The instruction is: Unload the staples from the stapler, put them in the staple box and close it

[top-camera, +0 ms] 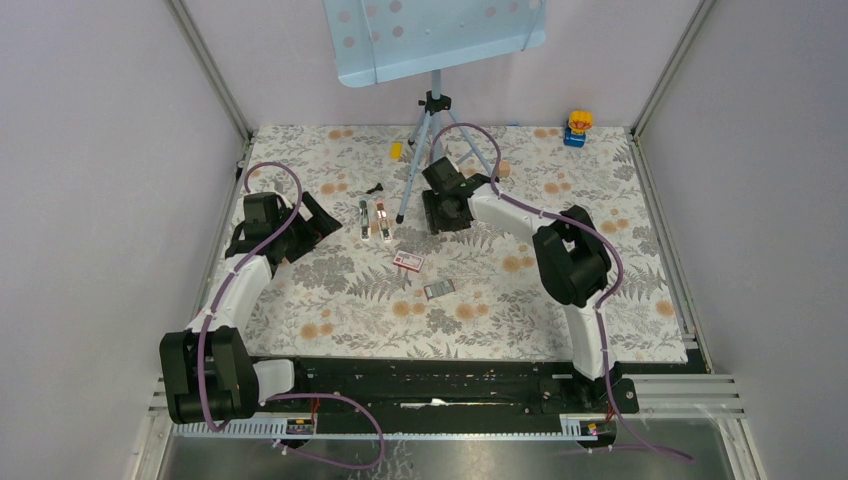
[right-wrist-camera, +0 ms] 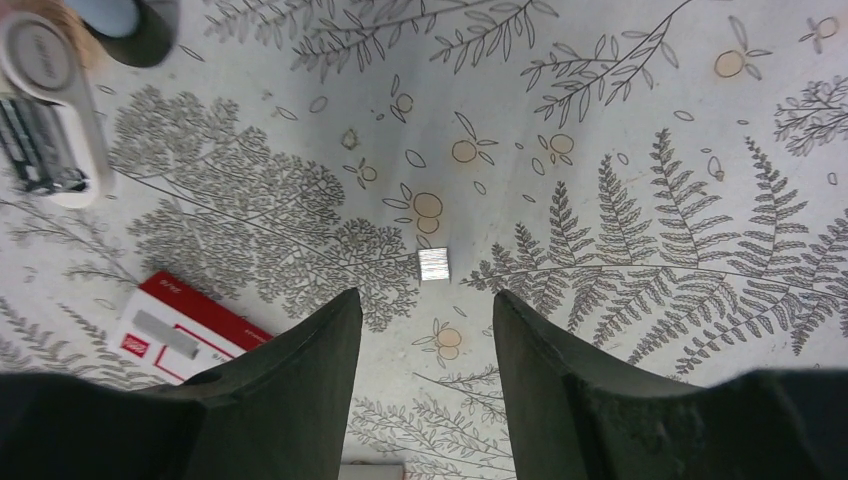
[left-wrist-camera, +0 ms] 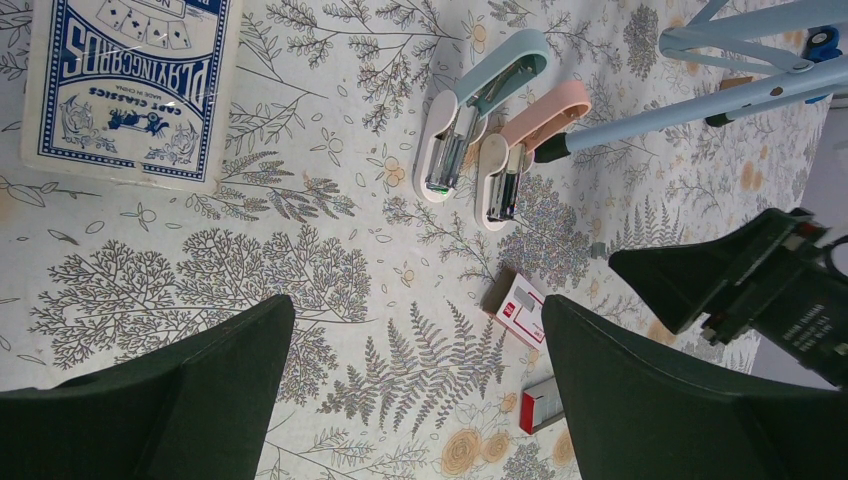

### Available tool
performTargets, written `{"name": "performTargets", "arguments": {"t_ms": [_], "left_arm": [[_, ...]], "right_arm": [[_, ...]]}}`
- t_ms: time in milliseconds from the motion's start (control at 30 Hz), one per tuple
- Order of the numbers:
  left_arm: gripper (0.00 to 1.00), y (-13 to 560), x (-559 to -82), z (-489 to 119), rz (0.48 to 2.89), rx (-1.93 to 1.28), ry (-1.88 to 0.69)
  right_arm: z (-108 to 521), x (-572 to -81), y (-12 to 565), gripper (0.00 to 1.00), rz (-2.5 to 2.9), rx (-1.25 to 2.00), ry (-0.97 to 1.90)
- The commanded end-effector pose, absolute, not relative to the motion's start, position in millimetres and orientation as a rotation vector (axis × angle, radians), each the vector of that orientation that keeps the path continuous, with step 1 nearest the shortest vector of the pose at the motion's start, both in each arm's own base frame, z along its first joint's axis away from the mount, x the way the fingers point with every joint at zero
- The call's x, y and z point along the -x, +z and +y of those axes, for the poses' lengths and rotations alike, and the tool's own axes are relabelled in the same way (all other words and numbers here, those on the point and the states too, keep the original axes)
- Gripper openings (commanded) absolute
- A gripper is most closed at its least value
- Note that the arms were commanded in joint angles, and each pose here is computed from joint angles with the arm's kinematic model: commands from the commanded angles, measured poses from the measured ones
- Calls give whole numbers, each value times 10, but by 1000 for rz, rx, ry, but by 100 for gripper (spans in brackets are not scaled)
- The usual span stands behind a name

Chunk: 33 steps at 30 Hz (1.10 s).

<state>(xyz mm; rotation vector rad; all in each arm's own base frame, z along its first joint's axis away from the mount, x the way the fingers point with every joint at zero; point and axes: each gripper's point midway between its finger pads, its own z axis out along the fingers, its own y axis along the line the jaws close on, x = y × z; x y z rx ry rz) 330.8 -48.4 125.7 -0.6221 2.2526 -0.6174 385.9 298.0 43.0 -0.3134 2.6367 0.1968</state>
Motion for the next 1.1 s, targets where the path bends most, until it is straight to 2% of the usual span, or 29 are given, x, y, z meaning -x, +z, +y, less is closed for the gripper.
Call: {"name": "performTargets", "arguments": {"t_ms": [0,500,967,1067], "left_arm": [[99,1356,-3397,-475,2205,591,-632],[99,1369,-3395,-474,2201,590,-637],[99,1355,-3395,-463,2204,597,-640],[99,1358,-3397,-463,2203,596,-639]], "right_arm": [[2956,-3883,388,57,2661,376,159],[2924,-3834,99,38,2734,406,105],[2918,-3844,37,29,2739,419,95],[2920,-3856,30,30,2738,420,94]]}}
